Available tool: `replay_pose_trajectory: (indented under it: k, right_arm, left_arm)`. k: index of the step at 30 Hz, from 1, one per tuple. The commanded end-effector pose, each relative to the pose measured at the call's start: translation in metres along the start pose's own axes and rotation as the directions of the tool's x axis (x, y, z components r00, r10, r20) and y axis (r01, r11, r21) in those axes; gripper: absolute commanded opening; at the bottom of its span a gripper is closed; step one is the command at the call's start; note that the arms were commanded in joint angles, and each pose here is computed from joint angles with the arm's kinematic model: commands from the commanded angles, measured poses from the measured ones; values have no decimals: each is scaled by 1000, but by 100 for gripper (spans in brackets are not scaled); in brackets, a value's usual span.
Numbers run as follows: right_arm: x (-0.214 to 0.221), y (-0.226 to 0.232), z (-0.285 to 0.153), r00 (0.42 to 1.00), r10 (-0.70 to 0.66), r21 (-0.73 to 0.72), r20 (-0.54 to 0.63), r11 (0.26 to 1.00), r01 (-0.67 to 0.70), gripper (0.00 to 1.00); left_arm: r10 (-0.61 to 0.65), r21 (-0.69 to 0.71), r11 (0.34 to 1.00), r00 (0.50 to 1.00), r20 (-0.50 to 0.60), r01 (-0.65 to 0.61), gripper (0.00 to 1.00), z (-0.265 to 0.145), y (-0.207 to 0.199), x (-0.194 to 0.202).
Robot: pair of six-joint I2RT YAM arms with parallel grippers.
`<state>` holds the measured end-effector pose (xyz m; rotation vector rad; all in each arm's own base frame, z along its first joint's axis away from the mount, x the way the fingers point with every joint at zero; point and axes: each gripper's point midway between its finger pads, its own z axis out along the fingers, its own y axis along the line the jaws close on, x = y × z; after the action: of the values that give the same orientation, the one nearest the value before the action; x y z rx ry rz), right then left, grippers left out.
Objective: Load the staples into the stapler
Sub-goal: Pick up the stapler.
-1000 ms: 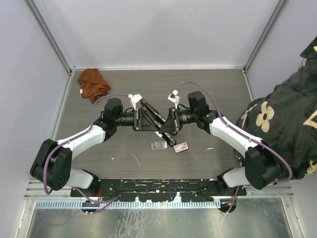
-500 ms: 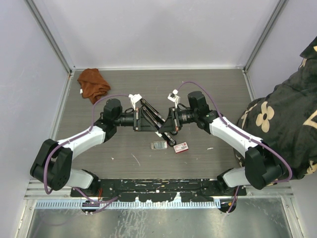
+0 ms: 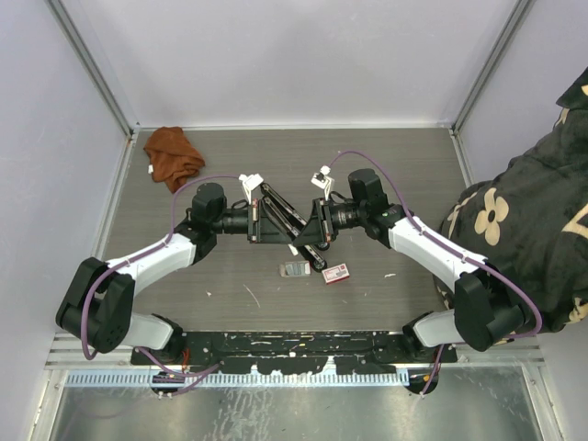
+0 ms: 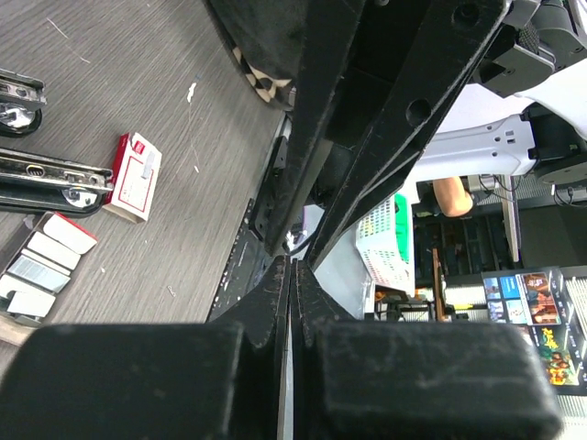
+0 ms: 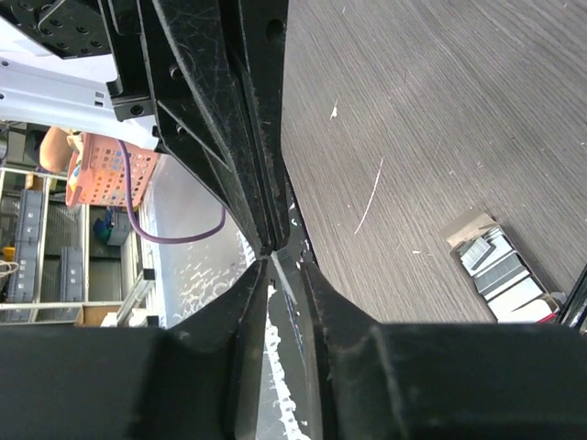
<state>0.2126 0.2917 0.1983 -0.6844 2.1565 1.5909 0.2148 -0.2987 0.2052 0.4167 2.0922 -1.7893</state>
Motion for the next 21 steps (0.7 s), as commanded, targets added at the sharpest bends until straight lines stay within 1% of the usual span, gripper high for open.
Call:
replay_pose_trajectory:
  k: [1,5,9,12,14,16,18,21]
  right_arm:
    - [-15,5,-3,997,-66,5,50,998,66,32]
    - [-17,4,-7,993,-90,28,71,996,88,47]
    - [-25,1,-13,983,-137,91,124,988,127,56]
    - [-35,1,-22,960,-191,158,207,975,160,59]
    - [-47,2,-29,922,-241,208,303,961,183,61]
    - [-51,3,-35,883,-285,260,374,946,195,62]
    - [-51,3,-37,844,-345,318,411,922,222,64]
    - [-47,4,-29,818,-407,397,405,885,244,64]
  left_arm:
    - [49,56,997,999,5,-49,0,0,-17,-4]
    - [33,56,998,999,6,-33,0,-1,-18,-4]
    - [-2,47,999,1000,13,2,0,-1,-18,-5]
    - [-59,13,998,997,49,58,0,-2,-14,-10]
    - [-125,-33,991,988,95,128,0,-4,-7,-15]
    - [-195,-75,975,969,150,208,0,-7,2,-19]
    - [-260,-86,956,944,205,282,0,-10,9,-23]
    - [-302,-79,940,918,258,332,0,-14,12,-30]
